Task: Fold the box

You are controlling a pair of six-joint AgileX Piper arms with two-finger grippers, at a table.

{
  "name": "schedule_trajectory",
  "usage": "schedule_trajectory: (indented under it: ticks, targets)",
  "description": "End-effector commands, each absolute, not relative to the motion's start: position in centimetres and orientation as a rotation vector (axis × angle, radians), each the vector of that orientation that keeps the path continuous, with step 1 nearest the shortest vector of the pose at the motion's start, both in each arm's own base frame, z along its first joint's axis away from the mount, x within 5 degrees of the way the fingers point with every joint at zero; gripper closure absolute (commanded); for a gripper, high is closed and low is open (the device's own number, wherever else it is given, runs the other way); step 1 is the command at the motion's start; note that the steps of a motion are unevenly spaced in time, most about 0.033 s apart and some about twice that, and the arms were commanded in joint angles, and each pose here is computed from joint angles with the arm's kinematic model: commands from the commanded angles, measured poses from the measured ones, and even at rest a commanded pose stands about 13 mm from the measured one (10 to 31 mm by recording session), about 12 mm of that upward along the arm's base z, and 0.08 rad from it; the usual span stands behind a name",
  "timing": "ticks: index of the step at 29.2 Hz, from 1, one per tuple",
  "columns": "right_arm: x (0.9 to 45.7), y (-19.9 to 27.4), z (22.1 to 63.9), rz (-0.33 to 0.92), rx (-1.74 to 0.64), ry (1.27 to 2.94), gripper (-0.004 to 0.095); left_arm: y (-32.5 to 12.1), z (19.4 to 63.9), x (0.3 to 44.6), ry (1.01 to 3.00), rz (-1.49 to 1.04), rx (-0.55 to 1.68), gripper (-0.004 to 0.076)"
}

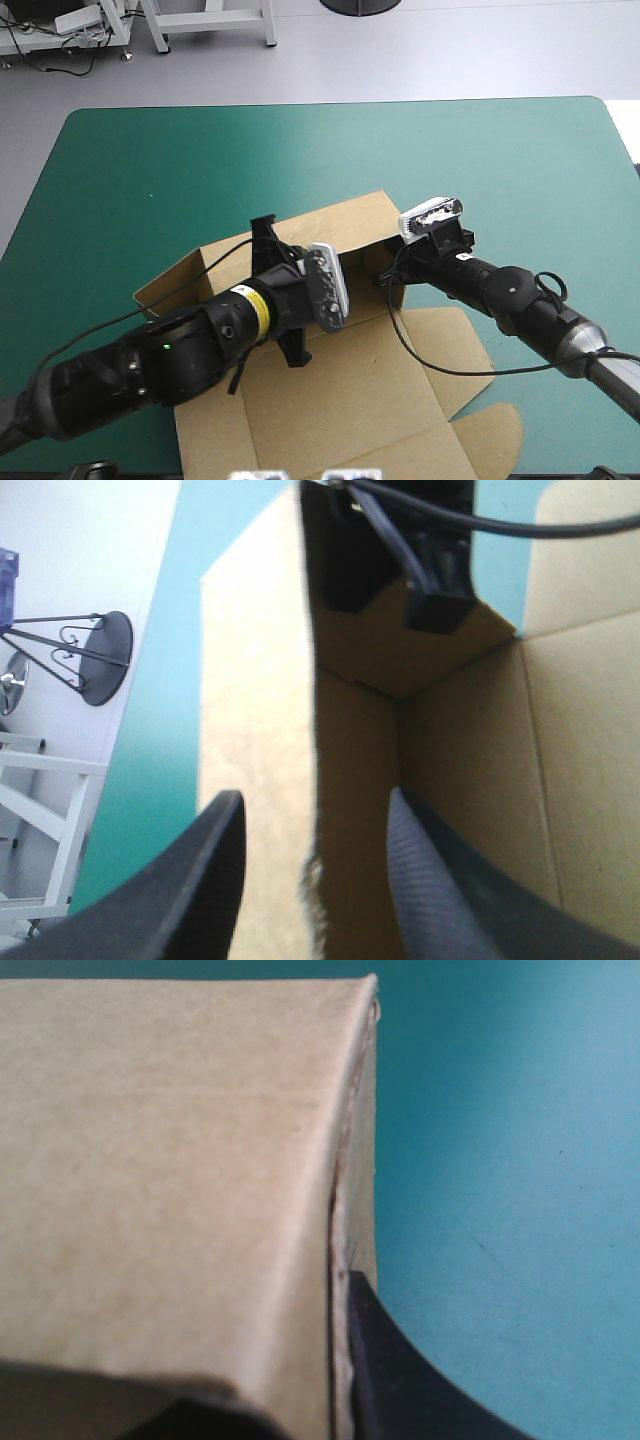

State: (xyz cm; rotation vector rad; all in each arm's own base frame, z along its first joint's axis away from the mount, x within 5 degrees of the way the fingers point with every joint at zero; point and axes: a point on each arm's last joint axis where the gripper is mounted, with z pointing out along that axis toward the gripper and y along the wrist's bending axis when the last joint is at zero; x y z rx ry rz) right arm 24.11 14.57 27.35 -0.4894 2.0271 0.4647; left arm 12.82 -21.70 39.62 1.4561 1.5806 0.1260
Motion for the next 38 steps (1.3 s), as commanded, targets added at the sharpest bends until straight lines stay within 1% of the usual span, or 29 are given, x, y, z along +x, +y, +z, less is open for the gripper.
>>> schedule_trajectory:
  ticks: [1,4,6,11,14,20,23,25,29,31,33,35,38]
  targets:
    - [23.9,14.9,28.8,0.523,-0.459,1.996,0.0933,-18.5,43.9,12.9,1.533,0.092,1.263,0.0396]
    - [24.0,14.7,28.8,0.510,-0.452,1.994,0.0933,-16.3,44.4,14.7,1.607,0.162,1.160,0.0396]
    - [24.2,14.1,28.8,0.525,-0.438,2.006,0.0933,-14.6,44.4,16.5,1.672,0.200,1.064,0.0396]
    - [24.4,12.1,29.6,0.520,-0.415,2.002,0.0933,-11.5,45.1,19.7,1.719,0.076,0.799,0.0396]
    - [24.2,10.9,29.9,0.515,-0.427,2.017,0.0933,-8.9,45.2,21.1,1.752,0.074,0.683,0.0396]
    - [23.8,9.9,29.8,0.434,-0.461,2.067,0.0933,-4.4,45.1,22.4,1.841,0.164,0.535,0.0396]
    - [23.5,9.8,30.0,0.423,-0.475,2.078,0.0933,-2.6,45.0,22.6,1.876,0.218,0.463,0.0396]
    - [23.4,9.9,30.4,0.439,-0.496,2.094,0.0933,-1.6,44.9,22.6,1.903,0.244,0.424,0.0396]
    - [23.3,10.3,32.3,0.454,-0.576,2.128,0.0932,0.0,44.8,22.6,1.935,0.288,0.361,0.0396]
    - [23.4,10.2,33.7,0.423,-0.600,2.151,0.0932,0.7,44.8,22.7,1.940,0.308,0.328,0.0397]
    - [23.7,9.8,35.3,0.345,-0.619,2.206,0.0932,1.1,44.9,22.7,1.932,0.309,0.301,0.0401]
    - [24.1,9.4,36.6,0.265,-0.648,2.285,0.0933,1.2,45.0,22.8,1.922,0.299,0.291,0.0401]
    - [24.8,9.3,37.7,0.210,-0.730,2.416,0.0933,1.2,45.0,22.8,1.919,0.304,0.298,0.0403]
